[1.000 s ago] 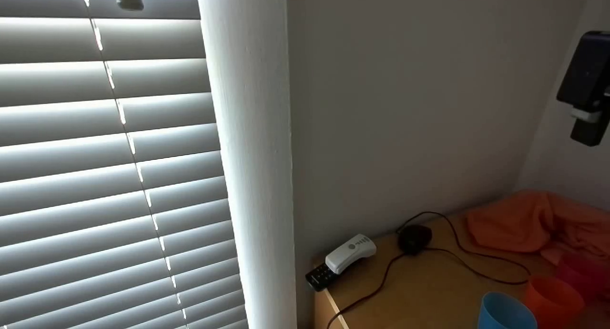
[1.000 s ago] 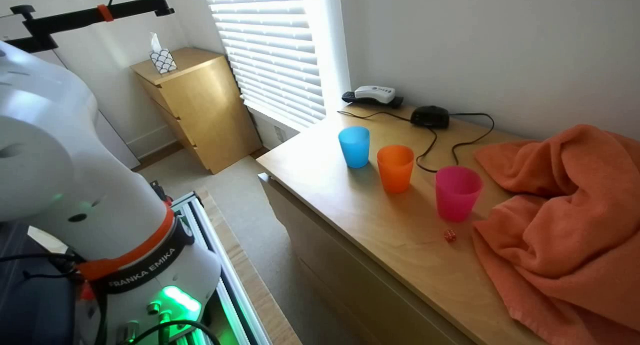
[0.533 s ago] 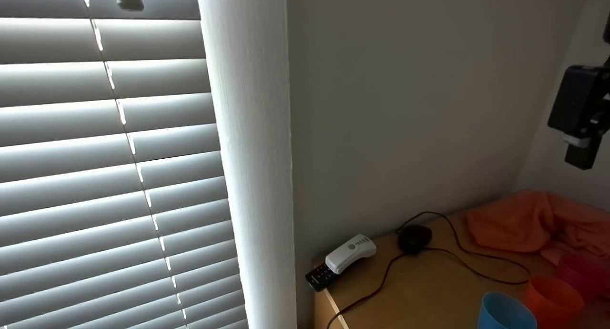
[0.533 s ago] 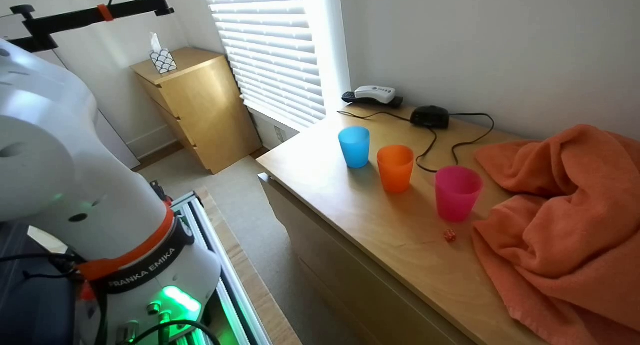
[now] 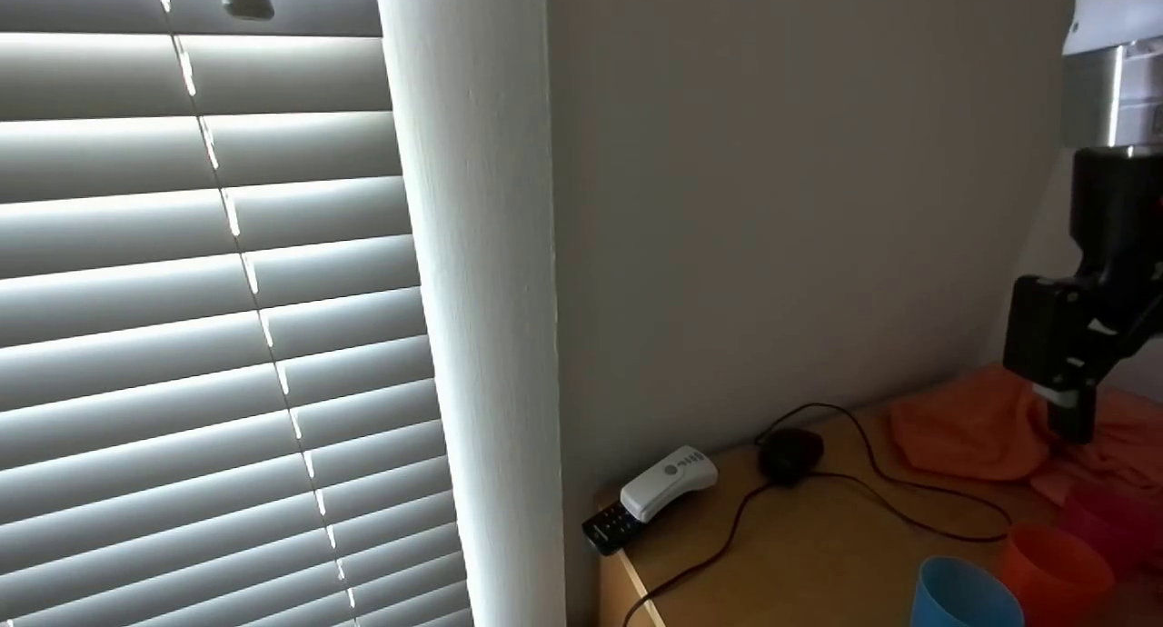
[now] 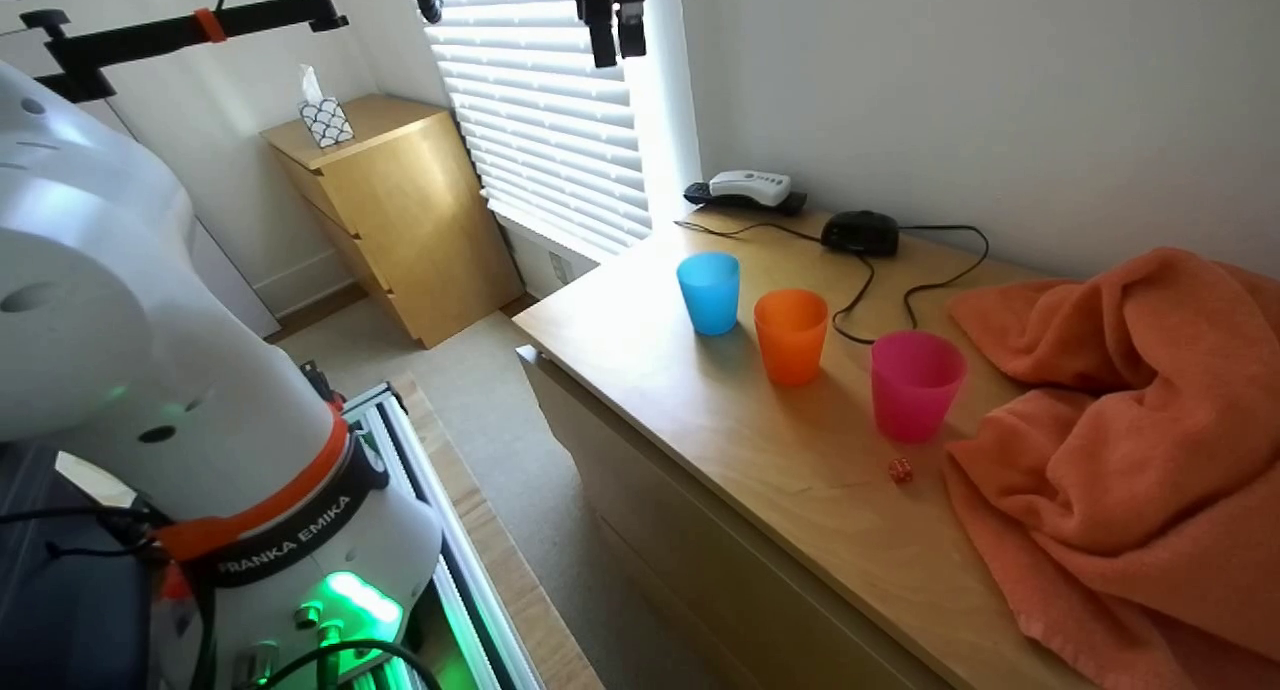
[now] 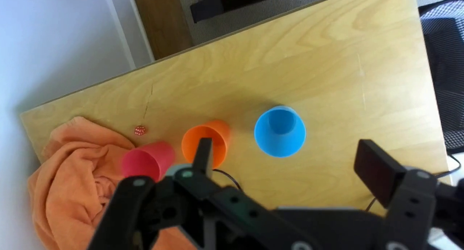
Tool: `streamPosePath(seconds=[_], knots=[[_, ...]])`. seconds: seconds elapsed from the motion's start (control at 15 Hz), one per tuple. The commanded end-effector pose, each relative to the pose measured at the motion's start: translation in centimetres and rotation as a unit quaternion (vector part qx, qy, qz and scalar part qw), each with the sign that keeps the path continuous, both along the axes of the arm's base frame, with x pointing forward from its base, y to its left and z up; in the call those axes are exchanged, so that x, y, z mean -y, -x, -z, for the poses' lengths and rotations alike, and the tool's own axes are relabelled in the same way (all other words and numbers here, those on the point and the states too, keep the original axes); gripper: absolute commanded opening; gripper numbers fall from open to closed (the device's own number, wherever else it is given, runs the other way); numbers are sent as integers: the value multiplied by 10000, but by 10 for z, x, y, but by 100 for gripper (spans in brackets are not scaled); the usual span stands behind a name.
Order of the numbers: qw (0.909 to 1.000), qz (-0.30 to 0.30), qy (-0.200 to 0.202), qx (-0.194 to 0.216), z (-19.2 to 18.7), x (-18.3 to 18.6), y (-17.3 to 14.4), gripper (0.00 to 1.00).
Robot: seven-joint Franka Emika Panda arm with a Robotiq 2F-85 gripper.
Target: Stack the cups together.
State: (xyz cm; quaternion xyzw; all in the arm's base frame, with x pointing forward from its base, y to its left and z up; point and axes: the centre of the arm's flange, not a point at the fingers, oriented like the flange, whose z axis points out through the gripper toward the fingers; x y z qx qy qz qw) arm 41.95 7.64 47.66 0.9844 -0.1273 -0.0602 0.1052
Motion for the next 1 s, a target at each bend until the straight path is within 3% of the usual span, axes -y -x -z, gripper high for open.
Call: streamPosePath(seconds=[0.0, 0.33, 0.4, 0.93], knots=[[9996, 120, -246, -65, 35, 6, -6, 100], [9988, 257, -419, -52, 78, 19, -15, 100], [9994, 171, -287, -44, 60, 17, -17, 100], [9993, 148, -346, -27, 72, 18, -22, 100]])
